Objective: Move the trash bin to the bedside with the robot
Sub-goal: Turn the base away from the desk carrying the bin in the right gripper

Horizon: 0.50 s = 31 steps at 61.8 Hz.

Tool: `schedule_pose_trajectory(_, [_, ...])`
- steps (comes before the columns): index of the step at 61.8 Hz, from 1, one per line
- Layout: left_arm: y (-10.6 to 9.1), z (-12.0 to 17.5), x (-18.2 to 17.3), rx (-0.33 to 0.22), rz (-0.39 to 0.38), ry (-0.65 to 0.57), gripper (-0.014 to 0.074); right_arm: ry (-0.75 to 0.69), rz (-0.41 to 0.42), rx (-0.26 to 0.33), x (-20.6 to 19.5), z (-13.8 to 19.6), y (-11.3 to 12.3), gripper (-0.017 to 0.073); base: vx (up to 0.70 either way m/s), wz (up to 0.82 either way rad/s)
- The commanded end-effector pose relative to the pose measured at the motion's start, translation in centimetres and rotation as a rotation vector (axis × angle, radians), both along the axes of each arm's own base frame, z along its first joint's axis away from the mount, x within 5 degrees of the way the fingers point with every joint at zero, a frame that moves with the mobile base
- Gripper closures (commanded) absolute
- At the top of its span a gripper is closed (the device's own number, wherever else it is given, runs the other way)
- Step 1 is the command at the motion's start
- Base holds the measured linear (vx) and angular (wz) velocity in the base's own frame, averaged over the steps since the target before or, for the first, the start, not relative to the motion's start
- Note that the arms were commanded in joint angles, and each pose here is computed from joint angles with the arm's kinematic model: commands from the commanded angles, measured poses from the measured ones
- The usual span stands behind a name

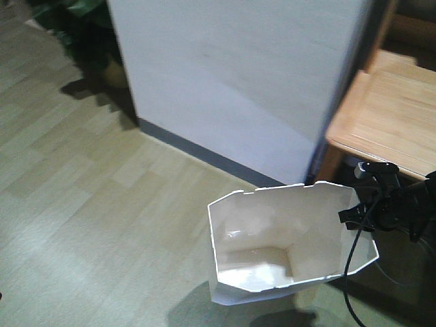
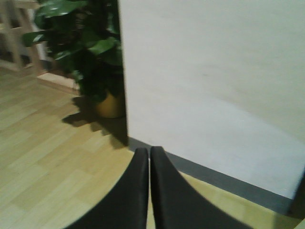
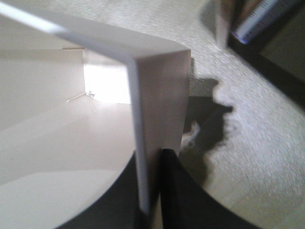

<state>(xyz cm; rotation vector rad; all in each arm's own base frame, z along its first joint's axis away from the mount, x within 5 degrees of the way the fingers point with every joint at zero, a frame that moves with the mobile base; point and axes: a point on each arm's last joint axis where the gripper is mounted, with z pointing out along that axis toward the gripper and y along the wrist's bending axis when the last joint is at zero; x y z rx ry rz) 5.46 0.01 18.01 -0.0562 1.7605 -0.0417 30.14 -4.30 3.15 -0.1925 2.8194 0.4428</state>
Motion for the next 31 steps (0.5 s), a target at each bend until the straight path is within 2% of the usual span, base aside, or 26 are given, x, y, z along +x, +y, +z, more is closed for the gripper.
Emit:
schedule_pose_trajectory(1, [-0.01,-0.26,0.12,-0.012,0.0,-0.055,0.0599,-0.056,-0.02,0.144,0.8,2.71,1.0,0.0566,0.03,0.68])
schedule_pose_trajectory(31, [-0.01,-0.26,0.12,-0.012,0.0,-0.055,0.0599,-0.056,-0.019,0.144,0.8,2.71,1.0,0.0566,0.07,0.65])
